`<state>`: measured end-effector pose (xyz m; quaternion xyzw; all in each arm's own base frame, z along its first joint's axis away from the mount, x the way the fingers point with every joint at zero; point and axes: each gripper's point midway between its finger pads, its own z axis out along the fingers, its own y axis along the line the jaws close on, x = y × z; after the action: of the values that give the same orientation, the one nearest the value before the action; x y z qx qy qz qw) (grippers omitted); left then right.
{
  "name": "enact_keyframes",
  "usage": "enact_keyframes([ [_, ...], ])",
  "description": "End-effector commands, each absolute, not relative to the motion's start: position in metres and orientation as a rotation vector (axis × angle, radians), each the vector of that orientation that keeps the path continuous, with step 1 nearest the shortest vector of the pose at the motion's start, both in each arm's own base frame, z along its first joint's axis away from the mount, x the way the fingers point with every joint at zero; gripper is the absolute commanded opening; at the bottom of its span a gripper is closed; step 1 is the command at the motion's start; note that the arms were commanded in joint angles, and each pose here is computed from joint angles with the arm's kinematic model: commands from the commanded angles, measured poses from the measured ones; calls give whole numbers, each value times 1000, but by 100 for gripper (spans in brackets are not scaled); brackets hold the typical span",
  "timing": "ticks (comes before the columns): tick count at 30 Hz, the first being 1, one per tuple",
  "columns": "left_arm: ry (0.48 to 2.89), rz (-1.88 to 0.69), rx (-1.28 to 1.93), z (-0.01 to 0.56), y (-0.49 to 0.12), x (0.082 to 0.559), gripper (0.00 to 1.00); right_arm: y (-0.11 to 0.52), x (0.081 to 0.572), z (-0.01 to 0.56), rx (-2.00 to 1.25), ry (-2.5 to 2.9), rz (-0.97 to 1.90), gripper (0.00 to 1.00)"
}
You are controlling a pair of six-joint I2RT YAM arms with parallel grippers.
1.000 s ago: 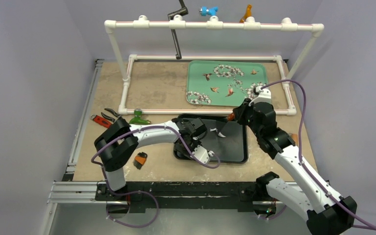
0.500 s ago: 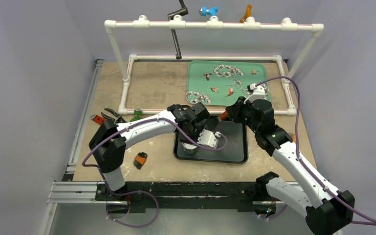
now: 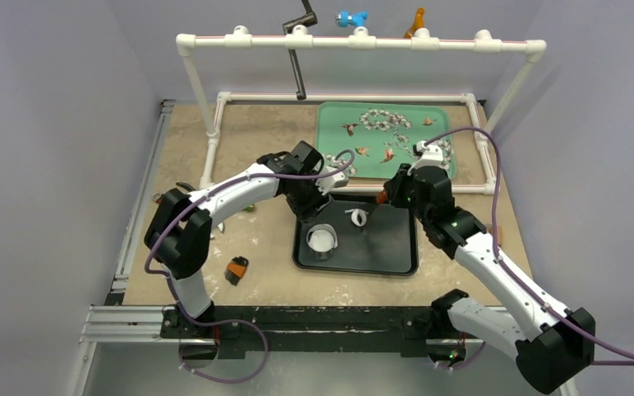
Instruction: Roll out the dumpling wrappers from the dough
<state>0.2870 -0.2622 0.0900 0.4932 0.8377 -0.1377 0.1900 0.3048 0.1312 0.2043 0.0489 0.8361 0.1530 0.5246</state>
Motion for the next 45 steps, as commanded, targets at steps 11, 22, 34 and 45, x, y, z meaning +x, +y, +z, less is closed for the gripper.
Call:
enact_keyframes([
  [11,2470,-535,1277,52,-293,275,42,152,302,249,21,1912,484,0],
  [22,2453,-519,1260,50,-292,277,21,197,290,215,7,2021,773,0],
  [34,2444,-524,1233,53,-292,274,0,200,284,203,123,2043,850,0],
  [45,2356,-458,1284,50,-299,273,0,206,287,183,171,2034,902,0],
])
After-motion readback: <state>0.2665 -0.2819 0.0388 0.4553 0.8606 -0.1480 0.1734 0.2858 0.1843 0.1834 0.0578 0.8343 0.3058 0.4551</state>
